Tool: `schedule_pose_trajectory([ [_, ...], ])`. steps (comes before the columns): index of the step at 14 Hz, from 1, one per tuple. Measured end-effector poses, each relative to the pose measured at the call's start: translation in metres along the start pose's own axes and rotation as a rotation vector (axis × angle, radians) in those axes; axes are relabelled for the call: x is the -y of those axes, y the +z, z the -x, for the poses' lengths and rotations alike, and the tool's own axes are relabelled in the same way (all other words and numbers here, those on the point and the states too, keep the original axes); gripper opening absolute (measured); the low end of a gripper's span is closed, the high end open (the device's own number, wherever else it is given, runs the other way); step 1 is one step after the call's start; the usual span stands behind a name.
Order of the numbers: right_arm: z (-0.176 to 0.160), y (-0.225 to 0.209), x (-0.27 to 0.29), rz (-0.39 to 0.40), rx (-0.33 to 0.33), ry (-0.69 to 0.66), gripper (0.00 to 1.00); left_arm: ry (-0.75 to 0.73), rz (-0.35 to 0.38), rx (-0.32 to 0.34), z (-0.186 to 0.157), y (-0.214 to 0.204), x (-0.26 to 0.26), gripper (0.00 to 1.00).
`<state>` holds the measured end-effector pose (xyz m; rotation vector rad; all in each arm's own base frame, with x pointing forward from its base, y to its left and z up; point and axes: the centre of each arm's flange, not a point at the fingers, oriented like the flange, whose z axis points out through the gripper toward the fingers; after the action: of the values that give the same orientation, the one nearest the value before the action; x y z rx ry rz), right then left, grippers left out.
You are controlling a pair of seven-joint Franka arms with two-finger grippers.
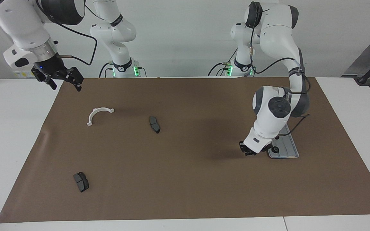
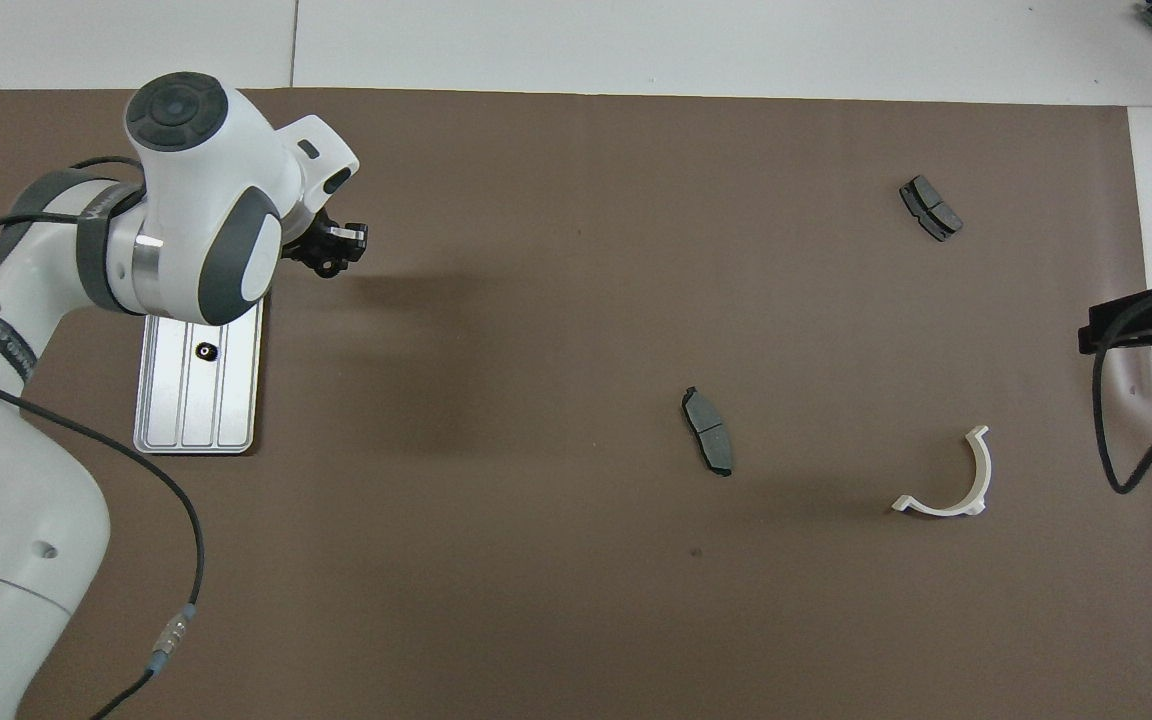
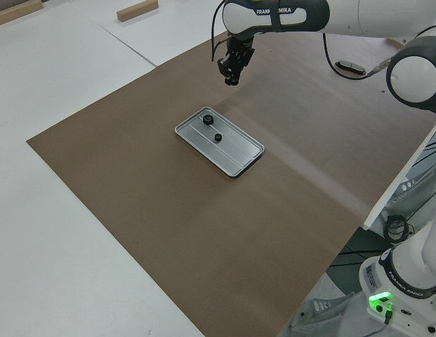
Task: Pick bearing gear from pile to tray
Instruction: 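Carry the gear to the tray and release it with the left gripper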
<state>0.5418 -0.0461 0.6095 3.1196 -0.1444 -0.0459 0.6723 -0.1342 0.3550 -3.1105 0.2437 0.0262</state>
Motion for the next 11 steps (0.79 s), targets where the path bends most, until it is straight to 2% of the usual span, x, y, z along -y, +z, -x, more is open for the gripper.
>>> schedule_pose_trajectory([
  [3, 0.0, 0.0, 0.001, 0.0, 0.001, -0.001, 1.0, 0.096, 0.011, 0.051, 0.034, 0.007, 0.071, 0.35],
  [6, 0.0, 0.001, 0.006, 0.001, 0.002, -0.007, 1.0, 0.182, 0.024, 0.081, 0.071, 0.013, 0.117, 0.35],
  [11, 0.0, 0.001, 0.004, 0.001, 0.003, -0.004, 1.0, 0.231, 0.033, 0.09, 0.13, 0.044, 0.135, 0.35],
])
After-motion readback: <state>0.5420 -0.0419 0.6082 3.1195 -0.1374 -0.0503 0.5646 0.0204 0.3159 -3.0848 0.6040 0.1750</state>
